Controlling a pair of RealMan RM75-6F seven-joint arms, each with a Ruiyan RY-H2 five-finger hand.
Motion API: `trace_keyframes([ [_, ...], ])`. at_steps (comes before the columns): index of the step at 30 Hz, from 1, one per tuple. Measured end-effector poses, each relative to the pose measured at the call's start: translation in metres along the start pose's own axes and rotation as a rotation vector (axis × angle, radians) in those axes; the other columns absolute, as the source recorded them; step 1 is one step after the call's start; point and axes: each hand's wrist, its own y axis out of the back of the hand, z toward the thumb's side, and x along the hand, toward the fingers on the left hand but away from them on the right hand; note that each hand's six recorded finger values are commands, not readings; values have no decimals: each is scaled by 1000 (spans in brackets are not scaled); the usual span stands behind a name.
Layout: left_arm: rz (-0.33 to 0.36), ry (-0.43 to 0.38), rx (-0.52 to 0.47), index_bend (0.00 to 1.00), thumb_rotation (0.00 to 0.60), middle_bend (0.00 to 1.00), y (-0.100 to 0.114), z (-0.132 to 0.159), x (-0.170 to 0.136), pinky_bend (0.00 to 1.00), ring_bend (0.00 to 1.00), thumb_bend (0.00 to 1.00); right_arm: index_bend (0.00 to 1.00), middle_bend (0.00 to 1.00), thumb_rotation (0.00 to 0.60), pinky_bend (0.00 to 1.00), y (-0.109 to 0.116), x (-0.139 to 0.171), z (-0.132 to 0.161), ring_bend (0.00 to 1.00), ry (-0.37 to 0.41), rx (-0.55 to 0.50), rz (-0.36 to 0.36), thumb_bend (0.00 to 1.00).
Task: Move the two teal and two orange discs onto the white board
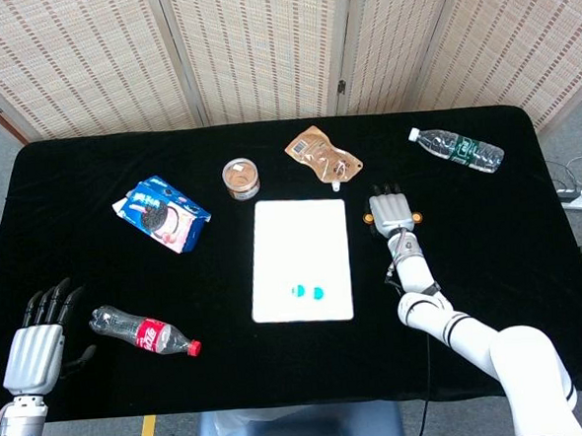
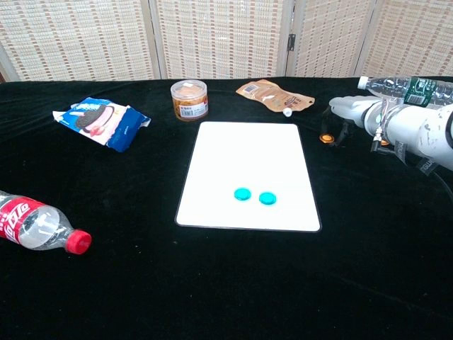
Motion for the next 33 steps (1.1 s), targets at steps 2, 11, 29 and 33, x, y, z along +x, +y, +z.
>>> trace_keyframes([
  [2, -1, 0, 0, 142, 600, 43, 0, 0, 0, 0, 62, 252, 454, 130, 600, 0, 0, -1, -1, 0, -4, -3, -1, 452],
  [11, -2, -3, -2, 142, 600, 43, -1, 0, 0, 0, 62, 252, 490, 144, 600, 0, 6, 2, -3, 0, 5, -8, -25, 452],
  [29, 12, -17, -3, 142, 600, 43, 3, 5, 0, 0, 62, 252, 490, 146, 600, 0, 23, 58, 55, 0, 274, -6, -60, 453],
  [33, 13, -11, -4, 142, 600, 43, 3, 3, -1, 0, 63, 252, 490, 144, 600, 0, 19, 76, 83, 0, 360, 15, -50, 452],
])
